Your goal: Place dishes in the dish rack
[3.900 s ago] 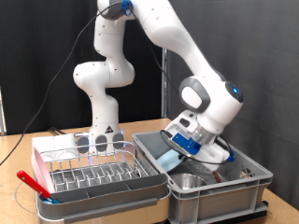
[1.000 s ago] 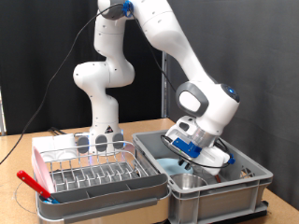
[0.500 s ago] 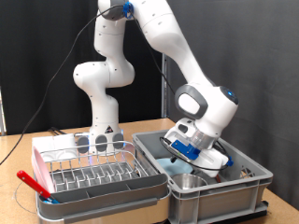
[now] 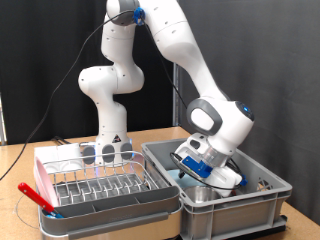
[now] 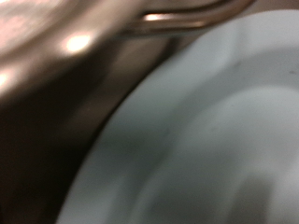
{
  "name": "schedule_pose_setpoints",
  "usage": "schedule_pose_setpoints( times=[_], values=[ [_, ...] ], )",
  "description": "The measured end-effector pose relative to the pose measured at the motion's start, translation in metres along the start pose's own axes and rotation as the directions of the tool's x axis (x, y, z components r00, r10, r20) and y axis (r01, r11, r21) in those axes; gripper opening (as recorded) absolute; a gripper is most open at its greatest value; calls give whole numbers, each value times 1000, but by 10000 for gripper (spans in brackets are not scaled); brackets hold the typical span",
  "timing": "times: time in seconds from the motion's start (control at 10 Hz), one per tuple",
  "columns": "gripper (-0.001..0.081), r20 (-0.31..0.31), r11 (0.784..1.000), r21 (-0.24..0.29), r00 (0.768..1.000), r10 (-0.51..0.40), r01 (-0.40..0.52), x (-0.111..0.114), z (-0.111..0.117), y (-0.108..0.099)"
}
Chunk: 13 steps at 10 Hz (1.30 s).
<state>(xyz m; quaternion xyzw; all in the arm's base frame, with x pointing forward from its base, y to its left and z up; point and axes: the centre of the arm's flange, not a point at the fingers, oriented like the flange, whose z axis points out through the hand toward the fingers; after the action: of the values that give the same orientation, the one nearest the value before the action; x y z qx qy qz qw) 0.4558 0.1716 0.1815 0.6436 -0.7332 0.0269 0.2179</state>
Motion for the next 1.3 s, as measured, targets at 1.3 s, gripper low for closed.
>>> schedule_pose_setpoints(
  times=[1.3],
  values=[
    [809,-28,996,-90,999,-21,19,5,6,6]
  ],
)
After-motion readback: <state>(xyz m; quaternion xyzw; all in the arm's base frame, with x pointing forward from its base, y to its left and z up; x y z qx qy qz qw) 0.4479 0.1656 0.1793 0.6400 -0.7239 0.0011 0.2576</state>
